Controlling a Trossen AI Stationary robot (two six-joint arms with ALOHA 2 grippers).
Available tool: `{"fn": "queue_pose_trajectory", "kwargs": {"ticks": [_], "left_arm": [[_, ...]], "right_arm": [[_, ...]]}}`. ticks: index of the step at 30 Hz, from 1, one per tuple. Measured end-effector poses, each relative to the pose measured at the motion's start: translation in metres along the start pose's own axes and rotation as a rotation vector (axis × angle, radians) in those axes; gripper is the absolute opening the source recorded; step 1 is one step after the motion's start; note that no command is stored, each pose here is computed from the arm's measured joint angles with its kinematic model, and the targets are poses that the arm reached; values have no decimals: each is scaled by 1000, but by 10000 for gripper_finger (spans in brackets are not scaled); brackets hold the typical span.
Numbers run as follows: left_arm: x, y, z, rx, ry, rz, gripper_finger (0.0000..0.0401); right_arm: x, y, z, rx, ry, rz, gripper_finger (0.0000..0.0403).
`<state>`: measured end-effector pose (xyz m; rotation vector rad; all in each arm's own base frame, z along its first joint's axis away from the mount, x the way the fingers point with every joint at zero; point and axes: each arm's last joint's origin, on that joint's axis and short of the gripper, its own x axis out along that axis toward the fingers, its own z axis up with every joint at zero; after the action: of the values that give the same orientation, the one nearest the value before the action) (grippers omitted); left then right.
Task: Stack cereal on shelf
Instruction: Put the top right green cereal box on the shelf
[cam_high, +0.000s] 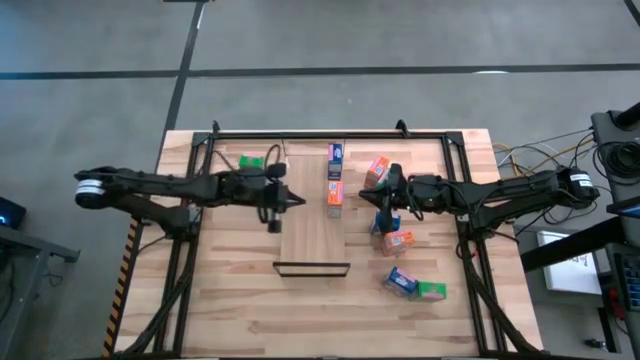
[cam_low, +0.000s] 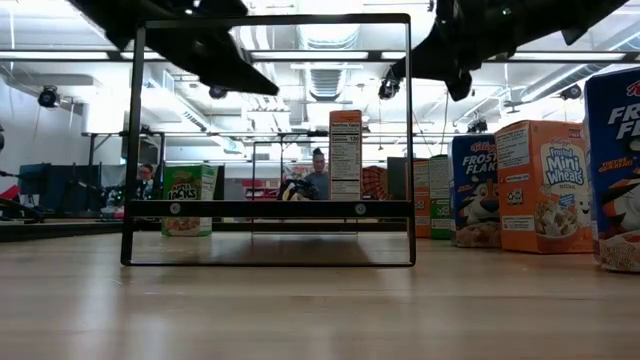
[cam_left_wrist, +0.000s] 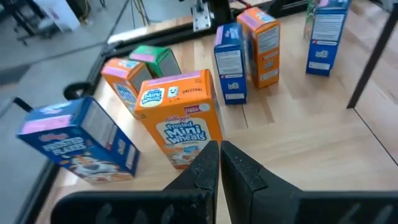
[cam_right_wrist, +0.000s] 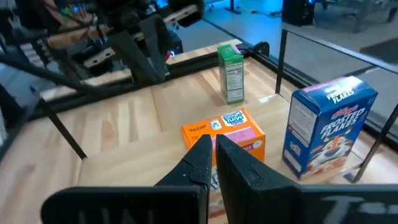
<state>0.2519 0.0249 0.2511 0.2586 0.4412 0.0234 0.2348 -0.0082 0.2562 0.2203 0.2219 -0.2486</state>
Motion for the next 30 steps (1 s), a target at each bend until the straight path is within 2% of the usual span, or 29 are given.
{"fn": "queue_pose_trajectory", "kwargs": {"ticks": [6, 9, 16, 23, 27, 30], "left_arm": [[-25, -3, -12, 2, -60, 23, 0], [-34, -4, -14, 1, -86, 31, 0], [-45, -5, -16, -7, -120, 42, 0], [-46, -5, -17, -7, -116, 40, 0], [-46, -5, -18, -7, -112, 39, 0], [-46, -5, -18, -8, -110, 39, 0]], "right_arm": [[0, 0, -1, 137, 14, -4, 13], [0, -3, 0, 209, 69, -41, 13], [-6, -10, 17, 314, 299, -327, 13], [-15, -22, 35, 382, 557, -567, 13], [-15, -30, 43, 403, 688, -662, 13], [-9, -35, 47, 396, 772, -659, 13]]}}
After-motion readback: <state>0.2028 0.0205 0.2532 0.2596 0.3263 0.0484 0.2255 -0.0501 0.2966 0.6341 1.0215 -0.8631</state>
